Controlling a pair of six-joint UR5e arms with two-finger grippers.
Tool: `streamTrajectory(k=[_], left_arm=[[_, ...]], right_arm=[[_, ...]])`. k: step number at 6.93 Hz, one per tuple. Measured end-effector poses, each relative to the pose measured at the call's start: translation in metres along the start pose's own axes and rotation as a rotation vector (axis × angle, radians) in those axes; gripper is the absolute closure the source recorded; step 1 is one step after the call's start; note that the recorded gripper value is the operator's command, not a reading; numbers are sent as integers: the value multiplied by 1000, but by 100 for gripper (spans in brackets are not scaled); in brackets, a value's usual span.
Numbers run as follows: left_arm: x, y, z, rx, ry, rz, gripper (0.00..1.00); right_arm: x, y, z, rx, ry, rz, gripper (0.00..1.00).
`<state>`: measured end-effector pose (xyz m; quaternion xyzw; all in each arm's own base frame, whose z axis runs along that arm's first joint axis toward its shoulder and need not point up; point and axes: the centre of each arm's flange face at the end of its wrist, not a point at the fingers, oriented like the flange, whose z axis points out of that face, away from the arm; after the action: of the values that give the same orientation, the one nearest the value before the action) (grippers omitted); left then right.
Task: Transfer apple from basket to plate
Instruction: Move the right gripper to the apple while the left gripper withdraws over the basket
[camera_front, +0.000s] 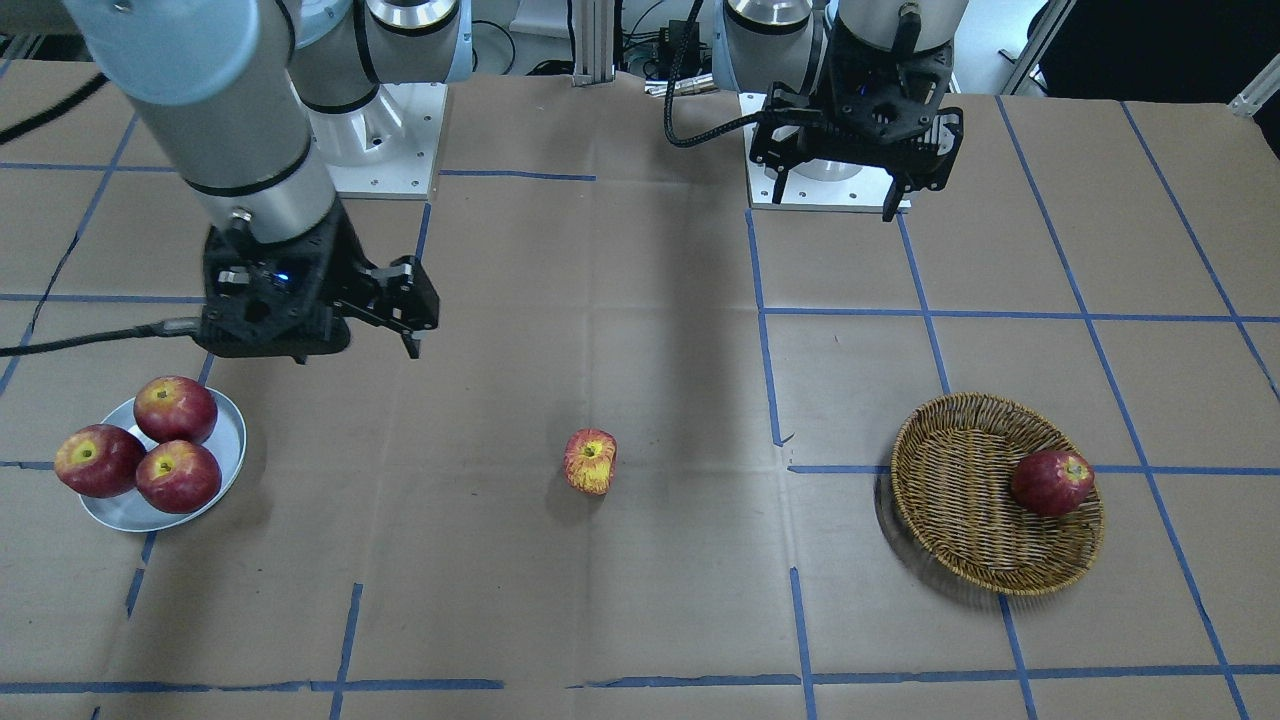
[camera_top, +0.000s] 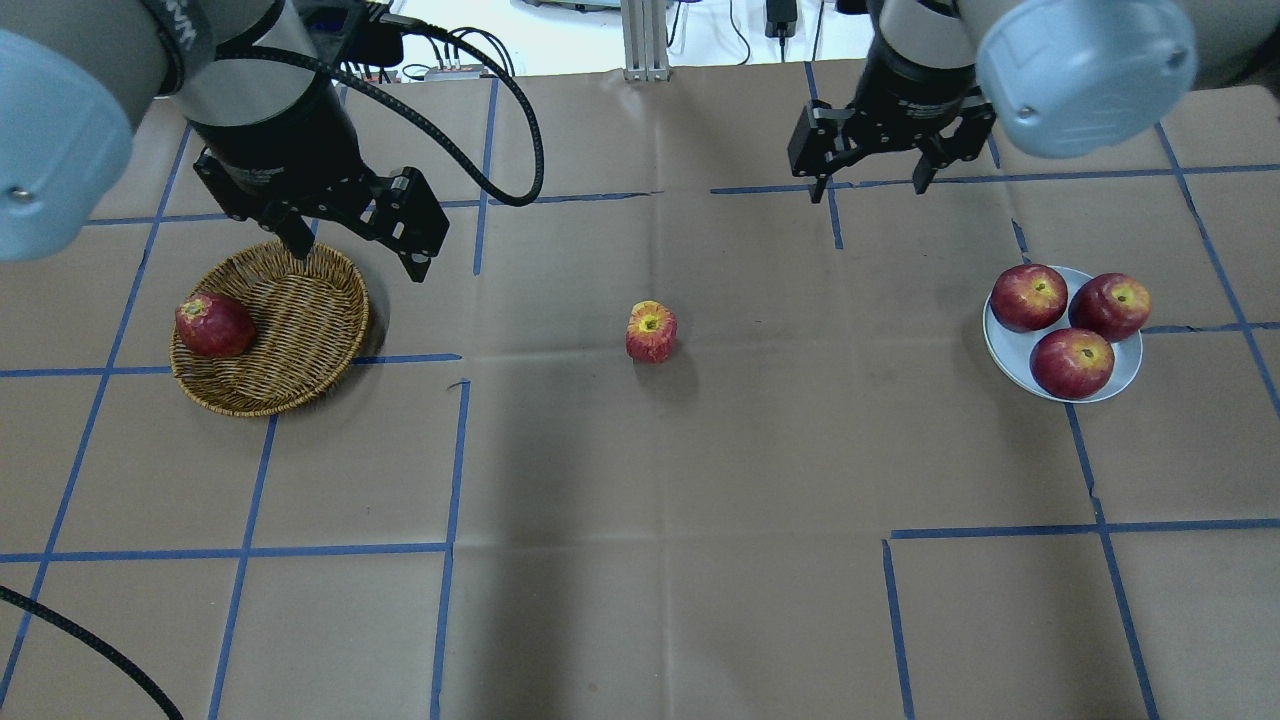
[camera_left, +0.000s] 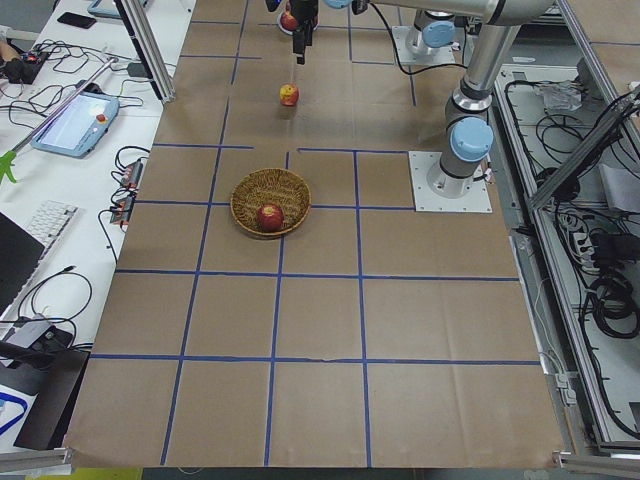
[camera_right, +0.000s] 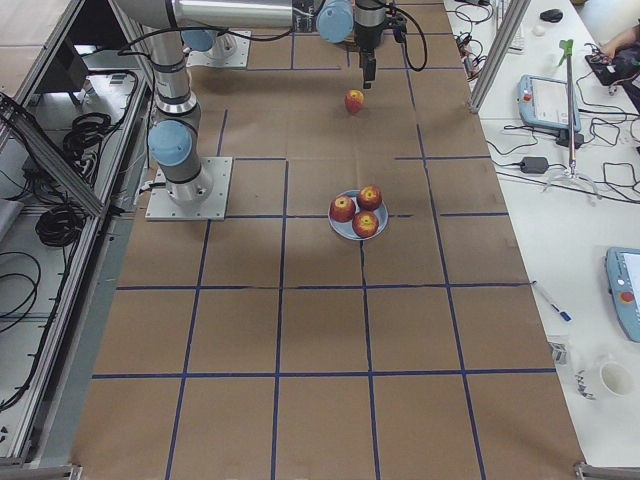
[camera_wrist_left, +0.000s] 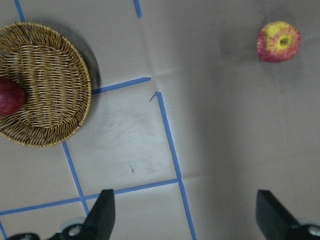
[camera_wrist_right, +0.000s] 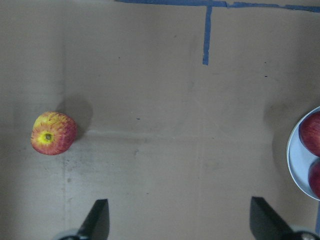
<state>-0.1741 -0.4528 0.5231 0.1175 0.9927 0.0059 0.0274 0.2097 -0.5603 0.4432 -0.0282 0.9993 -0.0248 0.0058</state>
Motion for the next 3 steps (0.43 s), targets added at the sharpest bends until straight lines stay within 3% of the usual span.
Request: streamTrajectory(k=[3], left_arm=[[-9,22,11,-15,5,-33,1]], right_arm=[[-101,-25,73,13,-4,46,0]])
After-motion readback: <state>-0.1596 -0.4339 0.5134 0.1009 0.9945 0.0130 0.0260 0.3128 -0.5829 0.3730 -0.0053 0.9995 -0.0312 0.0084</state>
